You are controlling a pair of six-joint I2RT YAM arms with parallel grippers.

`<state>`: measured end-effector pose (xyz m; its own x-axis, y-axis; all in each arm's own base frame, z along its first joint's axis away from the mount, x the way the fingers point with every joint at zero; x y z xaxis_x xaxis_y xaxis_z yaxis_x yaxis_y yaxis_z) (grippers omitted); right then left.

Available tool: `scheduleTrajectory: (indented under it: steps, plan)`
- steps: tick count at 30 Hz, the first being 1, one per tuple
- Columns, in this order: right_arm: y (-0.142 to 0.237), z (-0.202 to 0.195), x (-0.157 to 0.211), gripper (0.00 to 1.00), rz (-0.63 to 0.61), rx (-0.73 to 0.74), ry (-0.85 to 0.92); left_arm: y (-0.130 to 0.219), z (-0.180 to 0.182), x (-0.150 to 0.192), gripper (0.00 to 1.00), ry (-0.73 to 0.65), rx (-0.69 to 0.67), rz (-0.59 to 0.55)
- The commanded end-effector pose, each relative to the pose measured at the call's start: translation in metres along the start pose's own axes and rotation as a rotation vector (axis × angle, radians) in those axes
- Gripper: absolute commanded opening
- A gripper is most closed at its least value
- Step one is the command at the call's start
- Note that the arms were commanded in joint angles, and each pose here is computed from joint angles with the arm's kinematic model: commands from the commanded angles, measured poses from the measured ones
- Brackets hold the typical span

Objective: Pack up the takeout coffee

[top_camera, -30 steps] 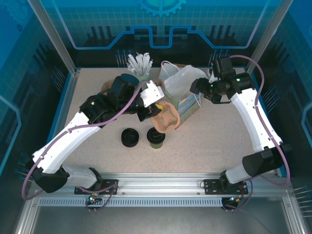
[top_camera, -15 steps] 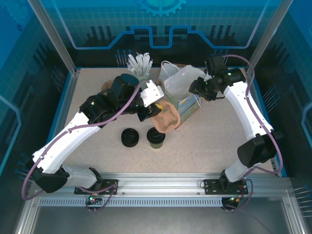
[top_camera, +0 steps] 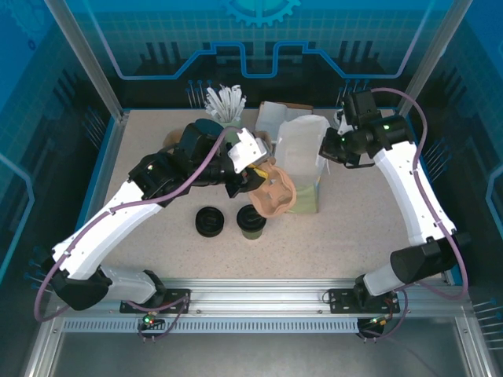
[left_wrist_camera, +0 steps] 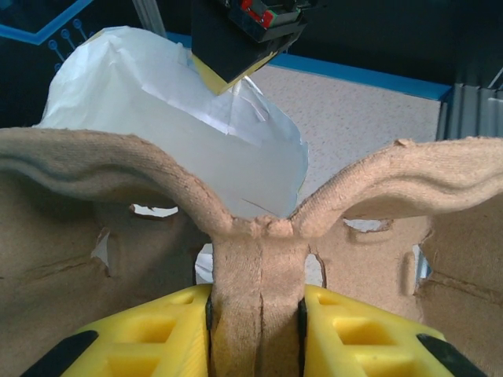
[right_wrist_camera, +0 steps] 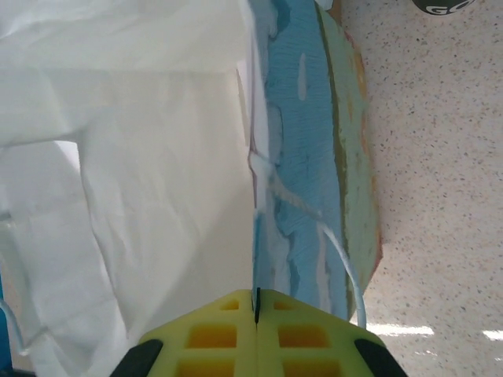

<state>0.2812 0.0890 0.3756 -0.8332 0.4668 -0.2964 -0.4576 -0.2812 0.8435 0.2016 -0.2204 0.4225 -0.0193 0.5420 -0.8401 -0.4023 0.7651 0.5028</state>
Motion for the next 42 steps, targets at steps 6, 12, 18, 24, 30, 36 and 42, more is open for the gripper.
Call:
scheduleTrajectory:
  steps: [6,12,18,24,30,36,42]
  plan:
    - [0.018,-0.009,0.019,0.0,0.076,0.033,0.086,0.005,-0.005,-0.035,0.31,-0.018,0.08,-0.141]
    - [0.026,-0.012,0.029,0.0,0.121,-0.001,0.131,-0.002,-0.005,-0.042,0.31,-0.021,0.131,-0.144]
    - [0.038,-0.015,0.037,0.0,0.121,-0.04,0.174,-0.012,-0.004,-0.046,0.32,-0.02,0.183,-0.14]
    - [0.05,-0.019,0.047,0.0,0.11,-0.069,0.235,-0.029,-0.007,-0.048,0.32,-0.008,0.249,-0.144]
    - [0.053,-0.021,0.054,0.0,0.125,-0.092,0.263,-0.047,-0.008,-0.045,0.32,0.002,0.294,-0.125]
    - [0.054,-0.02,0.058,0.0,0.146,-0.134,0.29,-0.061,-0.01,-0.037,0.32,0.02,0.355,-0.083]
    - [0.051,-0.019,0.061,0.0,0.185,-0.147,0.309,-0.075,-0.009,-0.027,0.32,0.017,0.373,-0.019]
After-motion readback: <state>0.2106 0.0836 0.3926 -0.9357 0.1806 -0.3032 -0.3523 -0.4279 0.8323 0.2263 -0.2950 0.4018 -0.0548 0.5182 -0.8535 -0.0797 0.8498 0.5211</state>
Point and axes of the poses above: each hand's point on the last joint's axis, 136 mm out from that joint toward the fingers, its own y axis back along the fingers, its own z axis along the line the jaws close on, x = y × z, the point moved 10 cm from there along y, back along the fingers, and after that the axes turned 10 degrees about -y, right-handed, at the moved point
